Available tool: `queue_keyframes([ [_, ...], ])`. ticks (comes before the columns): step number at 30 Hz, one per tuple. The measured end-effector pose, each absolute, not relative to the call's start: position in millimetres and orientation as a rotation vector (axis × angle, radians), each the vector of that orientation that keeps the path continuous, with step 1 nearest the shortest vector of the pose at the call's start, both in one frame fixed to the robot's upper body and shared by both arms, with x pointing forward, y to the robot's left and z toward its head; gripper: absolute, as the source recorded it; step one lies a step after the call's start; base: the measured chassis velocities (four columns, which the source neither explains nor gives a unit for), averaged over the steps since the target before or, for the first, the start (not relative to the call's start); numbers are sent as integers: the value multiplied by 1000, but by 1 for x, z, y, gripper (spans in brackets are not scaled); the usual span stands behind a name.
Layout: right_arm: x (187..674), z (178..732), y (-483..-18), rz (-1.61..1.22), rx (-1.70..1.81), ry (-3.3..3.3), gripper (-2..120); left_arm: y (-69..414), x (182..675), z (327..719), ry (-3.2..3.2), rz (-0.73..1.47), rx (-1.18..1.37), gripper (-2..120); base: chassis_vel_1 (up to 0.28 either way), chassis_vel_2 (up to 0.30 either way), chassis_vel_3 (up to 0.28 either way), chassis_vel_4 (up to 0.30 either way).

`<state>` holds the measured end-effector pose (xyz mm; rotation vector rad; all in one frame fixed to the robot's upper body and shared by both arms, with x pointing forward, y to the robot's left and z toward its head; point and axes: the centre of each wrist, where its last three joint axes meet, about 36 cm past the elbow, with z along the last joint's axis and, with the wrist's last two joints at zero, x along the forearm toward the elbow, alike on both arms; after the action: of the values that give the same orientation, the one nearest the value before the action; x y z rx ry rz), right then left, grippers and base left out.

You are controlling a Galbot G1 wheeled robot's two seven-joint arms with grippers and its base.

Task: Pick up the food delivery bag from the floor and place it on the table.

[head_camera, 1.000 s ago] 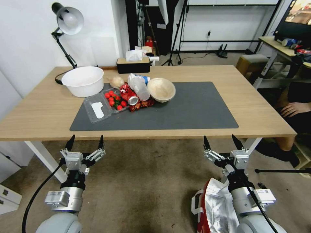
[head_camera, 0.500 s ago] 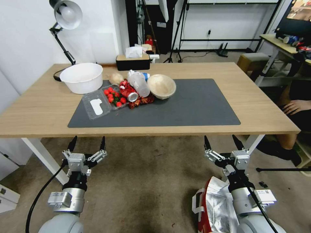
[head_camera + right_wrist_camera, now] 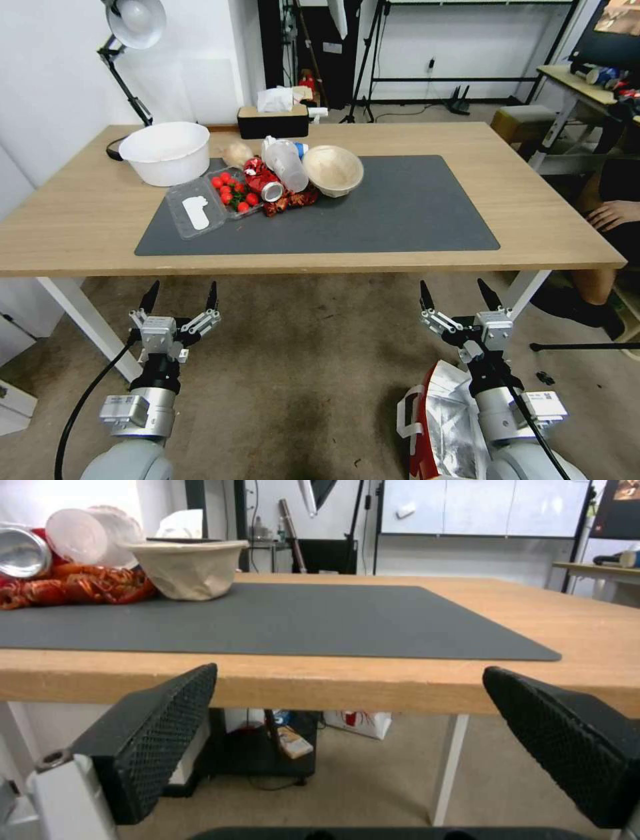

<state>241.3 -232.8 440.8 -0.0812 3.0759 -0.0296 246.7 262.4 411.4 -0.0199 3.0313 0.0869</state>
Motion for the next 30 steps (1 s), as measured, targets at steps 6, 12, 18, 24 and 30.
queue_keyframes([
  [6,242,439,-232,-22,-66,3069,100,261,246,411,3034,90,-16,99,0,0,0,0],
  [12,242,437,-233,-25,-62,3067,100,260,245,411,3037,89,-13,100,0,0,0,0],
  [18,243,435,-233,-33,-59,3064,100,258,245,411,3038,84,-17,100,0,0,0,0],
  [24,243,432,-233,-38,-51,3063,100,257,243,410,3041,90,-6,100,0,0,0,0],
  [30,243,432,-233,-37,-49,3061,100,254,242,408,3045,94,11,99,0,0,0,0],
])
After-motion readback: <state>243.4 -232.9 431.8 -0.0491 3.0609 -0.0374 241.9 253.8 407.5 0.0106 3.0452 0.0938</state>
